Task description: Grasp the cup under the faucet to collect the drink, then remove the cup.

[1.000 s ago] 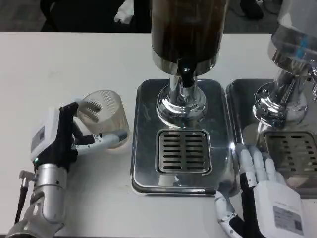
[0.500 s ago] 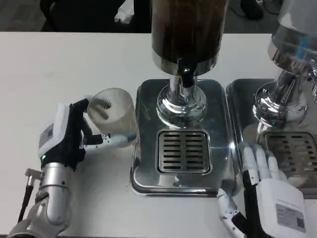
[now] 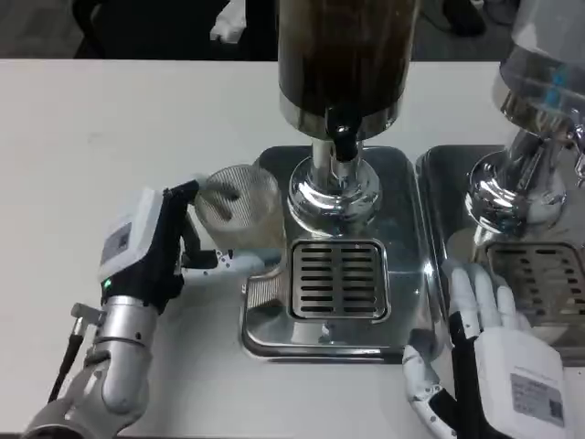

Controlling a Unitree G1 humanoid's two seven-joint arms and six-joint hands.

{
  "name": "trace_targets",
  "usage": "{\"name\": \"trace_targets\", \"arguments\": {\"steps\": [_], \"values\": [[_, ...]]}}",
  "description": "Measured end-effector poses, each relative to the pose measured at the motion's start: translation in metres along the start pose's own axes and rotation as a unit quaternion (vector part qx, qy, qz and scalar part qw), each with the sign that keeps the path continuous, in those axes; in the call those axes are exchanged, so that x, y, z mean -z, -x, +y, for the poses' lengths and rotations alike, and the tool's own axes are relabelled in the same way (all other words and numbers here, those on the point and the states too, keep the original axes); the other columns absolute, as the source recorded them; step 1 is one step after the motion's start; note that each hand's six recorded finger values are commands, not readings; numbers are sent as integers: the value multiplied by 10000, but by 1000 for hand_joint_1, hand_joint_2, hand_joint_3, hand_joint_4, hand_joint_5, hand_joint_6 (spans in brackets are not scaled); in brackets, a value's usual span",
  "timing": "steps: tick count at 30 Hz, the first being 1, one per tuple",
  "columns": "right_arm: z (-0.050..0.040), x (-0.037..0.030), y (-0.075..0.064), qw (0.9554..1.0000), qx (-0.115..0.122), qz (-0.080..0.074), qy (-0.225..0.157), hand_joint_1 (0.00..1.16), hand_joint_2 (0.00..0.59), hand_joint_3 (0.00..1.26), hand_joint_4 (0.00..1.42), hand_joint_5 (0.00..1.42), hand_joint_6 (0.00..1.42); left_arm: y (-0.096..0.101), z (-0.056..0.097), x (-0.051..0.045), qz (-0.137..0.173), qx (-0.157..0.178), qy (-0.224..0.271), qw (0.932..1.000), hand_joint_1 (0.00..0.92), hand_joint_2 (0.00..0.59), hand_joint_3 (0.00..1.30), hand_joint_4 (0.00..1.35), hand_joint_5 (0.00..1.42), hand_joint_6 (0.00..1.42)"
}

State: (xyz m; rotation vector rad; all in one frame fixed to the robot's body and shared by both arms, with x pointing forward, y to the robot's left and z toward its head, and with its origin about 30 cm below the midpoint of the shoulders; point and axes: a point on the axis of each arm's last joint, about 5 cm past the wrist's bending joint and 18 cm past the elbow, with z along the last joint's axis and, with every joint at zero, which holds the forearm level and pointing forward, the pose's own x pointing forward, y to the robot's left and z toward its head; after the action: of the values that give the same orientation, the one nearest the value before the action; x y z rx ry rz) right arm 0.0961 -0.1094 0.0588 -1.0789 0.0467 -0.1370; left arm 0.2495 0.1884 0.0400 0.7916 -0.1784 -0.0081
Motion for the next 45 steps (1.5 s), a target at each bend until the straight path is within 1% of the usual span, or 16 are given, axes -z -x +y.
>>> {"name": "trace_targets", "arguments": {"steps": [7, 15, 21, 27, 34, 37, 39, 42, 45], "values": [[1, -4, -2, 10000, 9, 17, -21, 132, 539, 35, 0, 0, 97, -28, -70, -72, -179, 145, 19, 9997, 668, 0, 903, 1015, 1131, 1337], [2, -11, -7, 10000, 35, 53, -52, 132, 539, 35, 0, 0, 97, -104, -163, -207, -494, 327, 30, 9982, 667, 0, 903, 1015, 1131, 1335], [6, -23, -8, 9999, 62, 82, -91, 132, 539, 35, 0, 0, 97, -101, -237, -263, -587, 442, 82, 9973, 661, 0, 892, 1002, 1131, 1335], [12, -33, -2, 9998, 65, 112, -125, 132, 539, 35, 0, 0, 97, -90, -329, -331, -777, 694, 41, 9946, 660, 0, 888, 1002, 1131, 1335], [15, -33, 8, 9998, 64, 133, -131, 132, 539, 35, 0, 0, 97, -163, -374, -443, -1016, 771, 39, 9918, 660, 0, 888, 1002, 1131, 1334], [16, -33, 11, 9998, 69, 140, -133, 132, 539, 35, 0, 0, 97, -157, -400, -454, -977, 801, 58, 9920, 660, 0, 888, 1002, 1131, 1333], [17, -32, 16, 9998, 85, 150, -133, 132, 539, 35, 0, 0, 97, -145, -406, -434, -880, 841, 7, 9926, 662, 0, 888, 1002, 1129, 1333], [18, -33, 17, 9997, 101, 154, -136, 132, 539, 35, 0, 0, 97, -147, -402, -431, -894, 863, -37, 9922, 662, 0, 890, 1002, 1127, 1319], [18, -32, 18, 9997, 101, 156, -136, 132, 539, 35, 0, 0, 97, -164, -400, -442, -994, 947, -182, 9904, 646, 0, 804, 929, 1088, 1274]]}}
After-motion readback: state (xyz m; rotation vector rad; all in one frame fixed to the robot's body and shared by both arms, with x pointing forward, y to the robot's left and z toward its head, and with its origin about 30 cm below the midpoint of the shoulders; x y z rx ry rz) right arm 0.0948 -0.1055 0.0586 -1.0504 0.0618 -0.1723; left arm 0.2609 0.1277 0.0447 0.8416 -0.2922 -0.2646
